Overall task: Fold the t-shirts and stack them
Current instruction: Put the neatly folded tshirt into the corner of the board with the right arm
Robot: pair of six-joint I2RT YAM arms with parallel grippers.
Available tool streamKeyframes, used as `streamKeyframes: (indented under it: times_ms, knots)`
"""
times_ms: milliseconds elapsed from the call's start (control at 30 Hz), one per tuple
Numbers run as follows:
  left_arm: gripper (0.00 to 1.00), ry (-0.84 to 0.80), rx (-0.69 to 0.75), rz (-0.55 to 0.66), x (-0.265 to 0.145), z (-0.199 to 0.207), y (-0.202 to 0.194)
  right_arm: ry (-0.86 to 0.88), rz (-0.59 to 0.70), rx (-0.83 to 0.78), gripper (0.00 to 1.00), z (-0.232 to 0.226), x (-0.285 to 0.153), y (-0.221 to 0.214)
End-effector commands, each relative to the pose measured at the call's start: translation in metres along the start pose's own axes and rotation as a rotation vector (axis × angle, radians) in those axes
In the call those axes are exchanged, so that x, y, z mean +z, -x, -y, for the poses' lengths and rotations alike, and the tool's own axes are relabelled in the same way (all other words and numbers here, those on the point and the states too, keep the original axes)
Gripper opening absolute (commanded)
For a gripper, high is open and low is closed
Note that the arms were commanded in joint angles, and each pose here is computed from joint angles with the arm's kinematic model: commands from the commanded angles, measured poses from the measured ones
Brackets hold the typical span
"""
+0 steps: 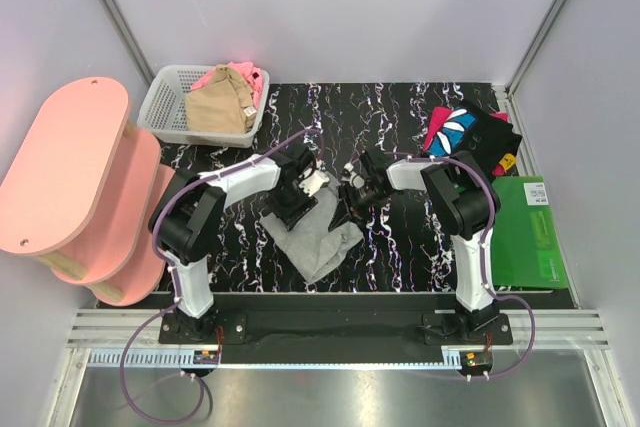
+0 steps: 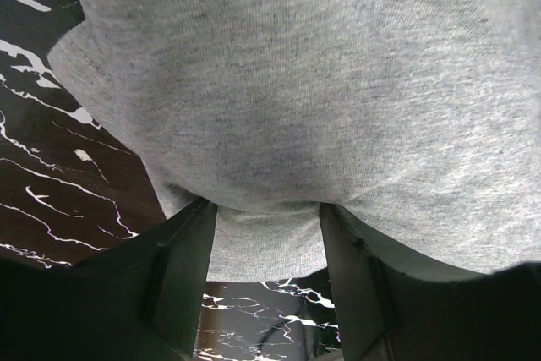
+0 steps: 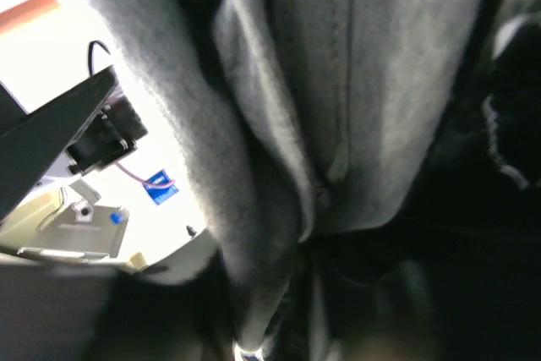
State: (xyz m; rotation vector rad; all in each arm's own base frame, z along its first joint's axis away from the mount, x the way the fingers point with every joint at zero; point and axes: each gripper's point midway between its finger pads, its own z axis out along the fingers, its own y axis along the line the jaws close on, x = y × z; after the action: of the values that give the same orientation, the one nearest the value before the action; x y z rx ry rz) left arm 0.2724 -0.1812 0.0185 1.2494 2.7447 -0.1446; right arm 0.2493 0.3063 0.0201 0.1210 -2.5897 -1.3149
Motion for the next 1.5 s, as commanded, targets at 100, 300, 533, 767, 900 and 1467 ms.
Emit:
streamKeyframes:
  times_ms: [100, 300, 533, 767, 900, 1467]
  knots:
    - [0.57, 0.062, 0.017, 0.055, -0.003, -0.009, 0.006, -0.106, 0.054, -0.03, 0.03, 0.015, 0.003, 0.007]
    - [0.57, 0.092, -0.011, 0.145, -0.039, -0.024, 0.02, -0.116, 0.193, -0.042, 0.0, -0.002, -0.04, 0.041]
    - [0.61, 0.145, -0.105, 0.336, -0.14, -0.064, 0.019, -0.068, 0.392, -0.067, 0.0, -0.033, -0.122, 0.097]
    - [0.62, 0.177, -0.163, 0.353, -0.155, -0.077, -0.023, 0.0, 0.54, -0.104, 0.0, -0.068, -0.189, 0.136]
    - [0.61, 0.164, -0.181, 0.329, -0.146, -0.074, -0.04, 0.031, 0.619, -0.093, 0.0, -0.073, -0.23, 0.154]
    - [0.61, 0.166, -0.236, 0.306, -0.138, -0.081, -0.076, 0.159, 0.978, 0.0, 0.0, -0.052, -0.44, 0.183]
